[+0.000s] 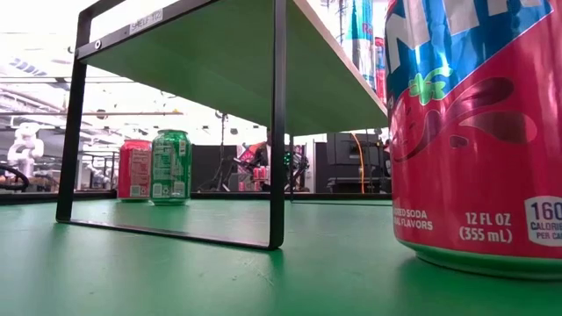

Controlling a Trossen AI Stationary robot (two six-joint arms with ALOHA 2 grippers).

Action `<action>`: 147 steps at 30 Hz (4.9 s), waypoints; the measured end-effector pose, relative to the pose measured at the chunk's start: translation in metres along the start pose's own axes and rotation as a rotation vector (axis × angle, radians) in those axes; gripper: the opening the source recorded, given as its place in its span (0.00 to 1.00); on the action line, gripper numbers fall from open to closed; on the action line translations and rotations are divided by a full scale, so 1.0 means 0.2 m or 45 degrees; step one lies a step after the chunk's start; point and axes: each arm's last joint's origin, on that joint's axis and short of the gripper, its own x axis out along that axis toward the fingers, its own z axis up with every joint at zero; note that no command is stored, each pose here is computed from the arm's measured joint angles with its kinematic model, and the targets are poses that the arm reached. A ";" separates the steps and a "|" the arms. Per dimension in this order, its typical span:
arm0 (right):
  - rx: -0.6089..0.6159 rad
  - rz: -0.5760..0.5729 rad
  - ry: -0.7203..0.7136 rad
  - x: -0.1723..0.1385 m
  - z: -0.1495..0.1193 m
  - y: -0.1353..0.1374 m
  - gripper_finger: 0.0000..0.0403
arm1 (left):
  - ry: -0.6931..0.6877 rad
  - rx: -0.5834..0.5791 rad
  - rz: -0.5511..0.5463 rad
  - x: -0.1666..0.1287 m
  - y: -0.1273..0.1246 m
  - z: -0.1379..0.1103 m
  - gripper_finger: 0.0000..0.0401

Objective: Sort soda cans
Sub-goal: Put the blue soda can on the shelf and align it with the other blue soda can

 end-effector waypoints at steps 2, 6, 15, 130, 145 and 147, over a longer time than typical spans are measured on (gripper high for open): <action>-0.018 -0.002 -0.033 0.01 0.02 -0.02 0.58 | 0.009 0.008 0.033 0.00 0.01 0.00 0.82; -0.029 -0.016 -0.098 0.01 0.06 -0.05 0.58 | 0.018 0.065 0.219 -0.01 0.06 -0.02 0.82; -0.044 -0.006 -0.123 0.01 0.08 -0.07 0.58 | 0.020 0.166 0.238 -0.01 0.07 -0.02 0.82; 0.218 -0.206 -0.768 0.26 0.37 -0.39 0.56 | -0.630 0.276 0.658 -0.17 -0.11 0.15 0.96; 0.117 0.250 -0.349 0.25 0.29 -0.37 0.58 | -0.413 0.120 0.168 -0.33 -0.08 0.25 0.96; 0.095 0.283 -0.318 0.26 0.28 -0.37 0.58 | -0.379 0.104 0.141 -0.31 -0.05 0.26 0.96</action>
